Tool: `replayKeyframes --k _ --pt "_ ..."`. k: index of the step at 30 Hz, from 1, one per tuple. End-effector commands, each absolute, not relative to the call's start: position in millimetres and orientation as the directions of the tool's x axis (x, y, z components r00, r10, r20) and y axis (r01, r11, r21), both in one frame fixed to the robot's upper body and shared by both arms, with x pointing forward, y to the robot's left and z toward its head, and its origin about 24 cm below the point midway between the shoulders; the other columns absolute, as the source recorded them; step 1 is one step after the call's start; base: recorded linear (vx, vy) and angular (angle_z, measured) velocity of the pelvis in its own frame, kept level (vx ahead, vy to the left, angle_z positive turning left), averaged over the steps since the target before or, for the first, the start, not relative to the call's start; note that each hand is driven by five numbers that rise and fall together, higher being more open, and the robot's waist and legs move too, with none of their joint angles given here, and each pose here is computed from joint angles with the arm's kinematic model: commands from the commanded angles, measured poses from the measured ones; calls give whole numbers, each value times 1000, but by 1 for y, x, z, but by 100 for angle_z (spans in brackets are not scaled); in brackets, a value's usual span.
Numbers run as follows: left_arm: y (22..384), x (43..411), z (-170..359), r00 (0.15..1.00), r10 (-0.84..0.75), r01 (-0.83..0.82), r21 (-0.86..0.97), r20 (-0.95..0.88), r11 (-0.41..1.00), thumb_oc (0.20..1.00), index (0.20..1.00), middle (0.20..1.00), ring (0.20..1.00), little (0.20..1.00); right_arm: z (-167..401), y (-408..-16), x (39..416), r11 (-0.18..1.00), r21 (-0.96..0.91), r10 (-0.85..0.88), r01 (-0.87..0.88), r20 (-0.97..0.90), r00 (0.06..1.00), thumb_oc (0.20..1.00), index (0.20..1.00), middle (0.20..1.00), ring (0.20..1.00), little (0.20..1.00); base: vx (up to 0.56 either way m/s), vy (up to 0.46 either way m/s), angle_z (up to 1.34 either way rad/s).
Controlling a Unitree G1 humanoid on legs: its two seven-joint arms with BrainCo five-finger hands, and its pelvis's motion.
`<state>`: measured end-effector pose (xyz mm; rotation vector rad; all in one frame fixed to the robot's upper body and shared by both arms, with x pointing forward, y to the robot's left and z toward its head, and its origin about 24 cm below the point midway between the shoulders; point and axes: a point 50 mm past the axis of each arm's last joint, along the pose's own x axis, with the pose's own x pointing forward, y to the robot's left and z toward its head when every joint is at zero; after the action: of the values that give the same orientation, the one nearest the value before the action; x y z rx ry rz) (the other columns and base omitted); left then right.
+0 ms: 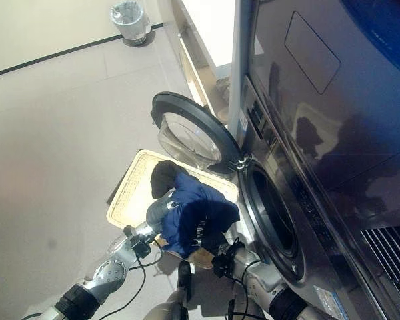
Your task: Put the clothes into the washing machine.
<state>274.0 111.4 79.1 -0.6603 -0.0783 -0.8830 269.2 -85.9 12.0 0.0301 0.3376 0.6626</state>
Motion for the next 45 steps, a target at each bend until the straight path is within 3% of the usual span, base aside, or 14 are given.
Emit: replayKeyframes --k 1,8,11,21,28,33,41,45 --pt "113 281 124 603 -595 797 -421 531 433 200 200 200 200 200 26 -82 266 713 34 684 -700 -252 685 1000 1000 1000 1000 1000 22 -8 -5" --pt "134 286 119 683 -514 730 -460 519 505 200 200 200 200 200 30 -118 273 758 36 636 -651 -259 727 1000 1000 1000 1000 1000 36 -38 0" --pt "154 285 117 745 -413 657 -473 523 586 200 200 200 200 200 39 -147 273 842 23 533 -540 -196 823 1000 1000 1000 1000 1000 54 -78 0" --pt "174 282 126 763 -272 596 -475 586 647 200 200 200 200 200 31 -167 265 913 17 406 -408 -159 900 1000 1000 1000 1000 1000 30 -12 -2" --pt "170 283 128 759 -307 610 -461 575 645 200 200 200 200 200 41 -169 269 943 -27 329 -332 -74 941 1000 1000 1000 1000 1000 10 0 0" --pt "155 281 121 743 -417 655 -443 523 612 200 200 200 200 200 77 -161 273 965 -160 236 -208 179 955 1000 1000 1000 1000 1000 15 41 -4" --pt "136 278 119 678 -544 735 -437 495 518 200 200 200 200 200 98 -146 281 892 -410 317 -188 274 908 1000 1000 1000 1000 1000 2 9 -1" --pt "126 280 122 633 -605 774 -422 484 472 200 200 200 200 200 100 -134 290 783 -571 427 -246 207 880 1000 1000 1000 1000 1000 -5 -6 4"
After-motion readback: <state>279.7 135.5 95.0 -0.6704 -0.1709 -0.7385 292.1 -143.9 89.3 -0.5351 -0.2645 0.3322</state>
